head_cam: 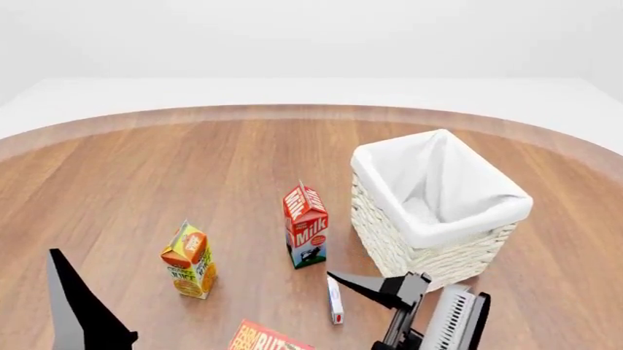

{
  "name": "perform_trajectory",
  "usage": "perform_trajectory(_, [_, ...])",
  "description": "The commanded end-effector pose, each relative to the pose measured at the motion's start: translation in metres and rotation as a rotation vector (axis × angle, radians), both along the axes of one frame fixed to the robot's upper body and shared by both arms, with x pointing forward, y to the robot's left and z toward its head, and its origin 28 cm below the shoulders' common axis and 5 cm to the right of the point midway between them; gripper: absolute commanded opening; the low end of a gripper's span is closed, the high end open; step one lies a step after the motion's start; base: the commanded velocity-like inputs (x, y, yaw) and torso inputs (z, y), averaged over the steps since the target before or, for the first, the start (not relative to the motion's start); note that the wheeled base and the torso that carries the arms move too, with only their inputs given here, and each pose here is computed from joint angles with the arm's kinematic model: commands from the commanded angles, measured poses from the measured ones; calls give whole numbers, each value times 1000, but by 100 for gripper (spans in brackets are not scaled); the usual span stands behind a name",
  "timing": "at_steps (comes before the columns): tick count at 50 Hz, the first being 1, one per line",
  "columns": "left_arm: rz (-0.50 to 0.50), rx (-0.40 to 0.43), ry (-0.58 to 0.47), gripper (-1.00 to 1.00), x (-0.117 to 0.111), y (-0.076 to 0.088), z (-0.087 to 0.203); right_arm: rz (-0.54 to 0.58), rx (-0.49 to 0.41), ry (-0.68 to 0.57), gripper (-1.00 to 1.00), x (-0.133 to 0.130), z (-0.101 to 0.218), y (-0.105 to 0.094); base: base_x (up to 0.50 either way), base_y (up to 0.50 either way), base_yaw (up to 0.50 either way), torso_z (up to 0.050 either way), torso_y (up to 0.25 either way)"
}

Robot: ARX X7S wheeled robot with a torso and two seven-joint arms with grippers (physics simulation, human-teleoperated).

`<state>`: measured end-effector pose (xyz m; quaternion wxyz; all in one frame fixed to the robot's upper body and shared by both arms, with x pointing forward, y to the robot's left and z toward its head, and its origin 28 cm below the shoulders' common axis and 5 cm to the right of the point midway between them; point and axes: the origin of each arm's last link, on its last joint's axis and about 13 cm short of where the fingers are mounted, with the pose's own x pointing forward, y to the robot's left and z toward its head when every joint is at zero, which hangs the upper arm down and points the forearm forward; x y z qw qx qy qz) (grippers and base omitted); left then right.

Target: Pick up the cream cheese box and the butter, and put them in the basket.

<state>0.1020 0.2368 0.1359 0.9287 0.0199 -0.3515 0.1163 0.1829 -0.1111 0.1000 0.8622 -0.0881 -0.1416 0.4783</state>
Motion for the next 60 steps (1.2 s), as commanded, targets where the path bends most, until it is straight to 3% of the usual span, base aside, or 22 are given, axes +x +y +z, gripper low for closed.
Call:
perform_trajectory(1, [1,0,0,100,0,0,0,71,-25,20,100,-1,-3,0,0,0,0,0,0])
perform_trajectory(18, [0,2,5,100,0,-1,1,74,-64,68,100,1,-7,3,0,0,0,0,0])
perform_trajectory(45, [-9,3,11,100,1,-2,-3,8,-242,218,100,11,-26,8,0,0,0,0,0])
perform_trajectory(60, [-11,4,11,100,2,-2,-3,5,-279,245,100,10,-29,9,0,0,0,0,0])
